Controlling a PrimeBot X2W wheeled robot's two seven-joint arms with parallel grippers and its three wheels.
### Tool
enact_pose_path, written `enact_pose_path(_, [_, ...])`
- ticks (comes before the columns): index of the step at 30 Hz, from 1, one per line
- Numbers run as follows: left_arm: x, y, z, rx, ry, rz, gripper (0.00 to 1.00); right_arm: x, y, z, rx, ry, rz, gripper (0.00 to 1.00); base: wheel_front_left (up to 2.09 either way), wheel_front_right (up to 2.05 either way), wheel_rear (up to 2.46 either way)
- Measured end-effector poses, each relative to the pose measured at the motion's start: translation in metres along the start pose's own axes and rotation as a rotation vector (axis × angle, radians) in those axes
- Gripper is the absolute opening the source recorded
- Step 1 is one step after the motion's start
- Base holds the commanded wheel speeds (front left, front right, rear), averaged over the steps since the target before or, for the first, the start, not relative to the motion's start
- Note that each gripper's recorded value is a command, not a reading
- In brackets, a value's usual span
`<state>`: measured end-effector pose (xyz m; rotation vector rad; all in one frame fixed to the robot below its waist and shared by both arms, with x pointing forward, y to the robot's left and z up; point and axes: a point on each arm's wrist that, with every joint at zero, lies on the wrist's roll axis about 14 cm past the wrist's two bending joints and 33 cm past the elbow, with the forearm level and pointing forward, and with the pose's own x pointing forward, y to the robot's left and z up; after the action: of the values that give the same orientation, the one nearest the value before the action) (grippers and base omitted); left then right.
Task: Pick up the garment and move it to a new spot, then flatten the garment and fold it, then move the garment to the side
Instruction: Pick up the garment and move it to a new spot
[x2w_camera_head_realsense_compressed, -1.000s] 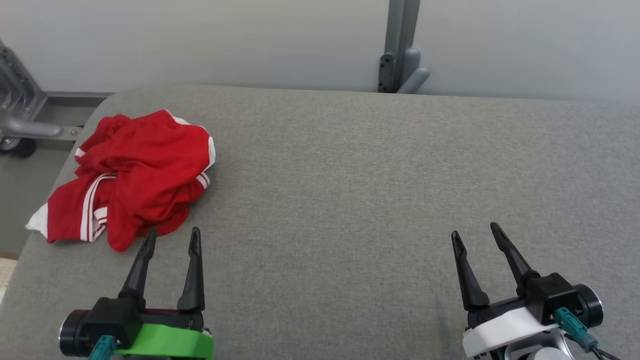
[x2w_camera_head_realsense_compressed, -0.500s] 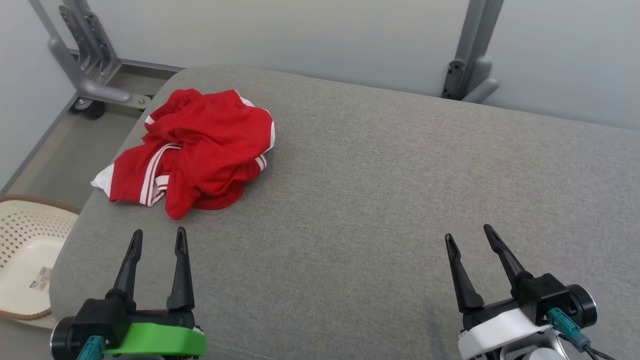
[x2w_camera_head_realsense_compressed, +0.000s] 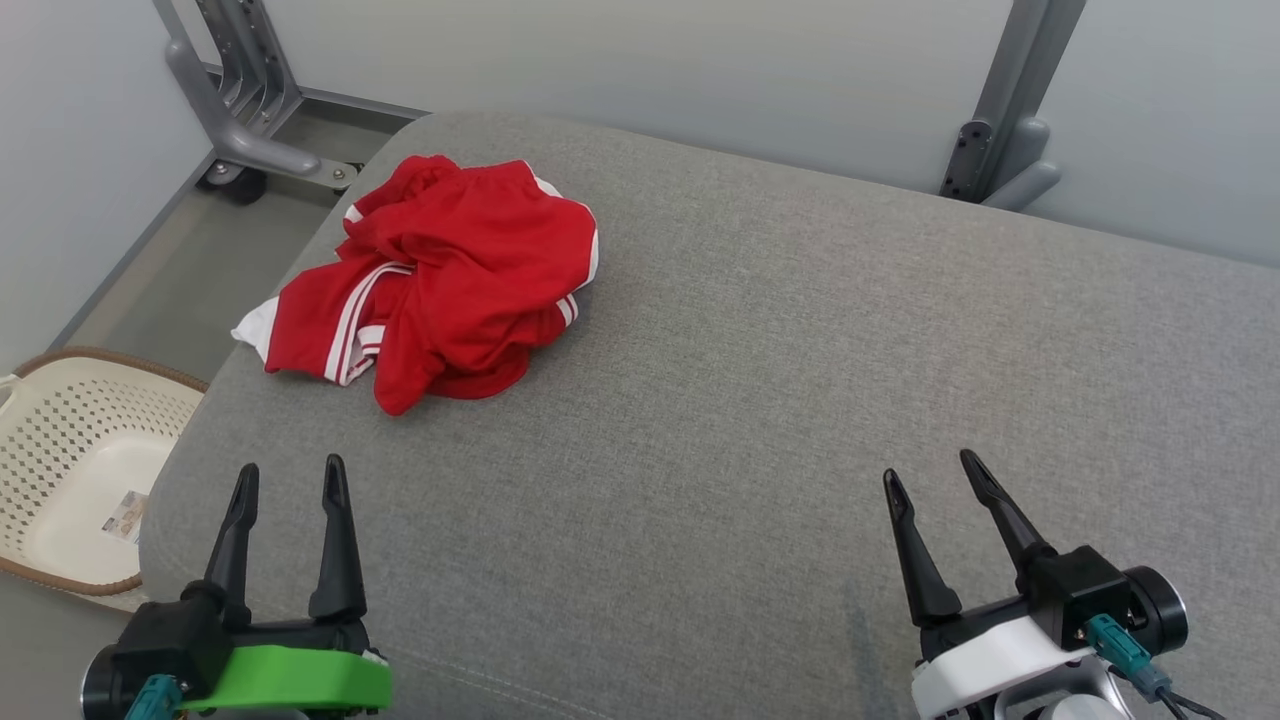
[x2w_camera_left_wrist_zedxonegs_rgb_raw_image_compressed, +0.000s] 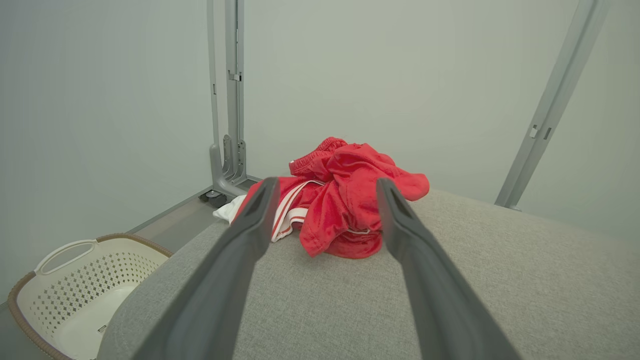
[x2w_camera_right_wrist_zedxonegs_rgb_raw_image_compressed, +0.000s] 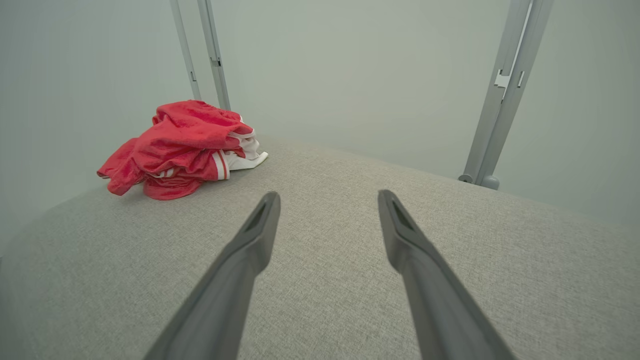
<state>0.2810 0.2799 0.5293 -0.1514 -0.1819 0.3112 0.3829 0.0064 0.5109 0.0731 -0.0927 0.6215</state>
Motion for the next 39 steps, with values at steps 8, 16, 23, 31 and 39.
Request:
enact_pose_path(8, [0.034, -0.003, 0.008, -0.043, -0.036, -0.006, 1.00, 0.006, -0.012, -0.012, -0.016, 0.024, -0.019, 1.00, 0.00, 0.00, 0.00])
enact_pose_path(16, [0.097, -0.013, 0.022, -0.059, -0.094, -0.031, 1.00, 0.016, -0.027, -0.031, -0.013, 0.059, -0.041, 1.00, 0.00, 0.00, 0.00])
enact_pose_path(23, [0.158, -0.037, 0.014, -0.028, -0.082, -0.082, 1.00, 0.029, -0.035, -0.049, -0.013, 0.083, -0.041, 1.00, 0.00, 0.00, 0.00])
enact_pose_path(31, [0.211, -0.030, -0.036, -0.005, 0.069, -0.031, 1.00, 0.036, -0.049, -0.070, 0.000, 0.114, -0.063, 1.00, 0.00, 0.00, 0.00])
enact_pose_path(39, [0.225, -0.036, -0.116, -0.006, 0.346, -0.006, 1.00, 0.025, -0.067, -0.081, 0.006, 0.144, -0.115, 1.00, 0.00, 0.00, 0.00])
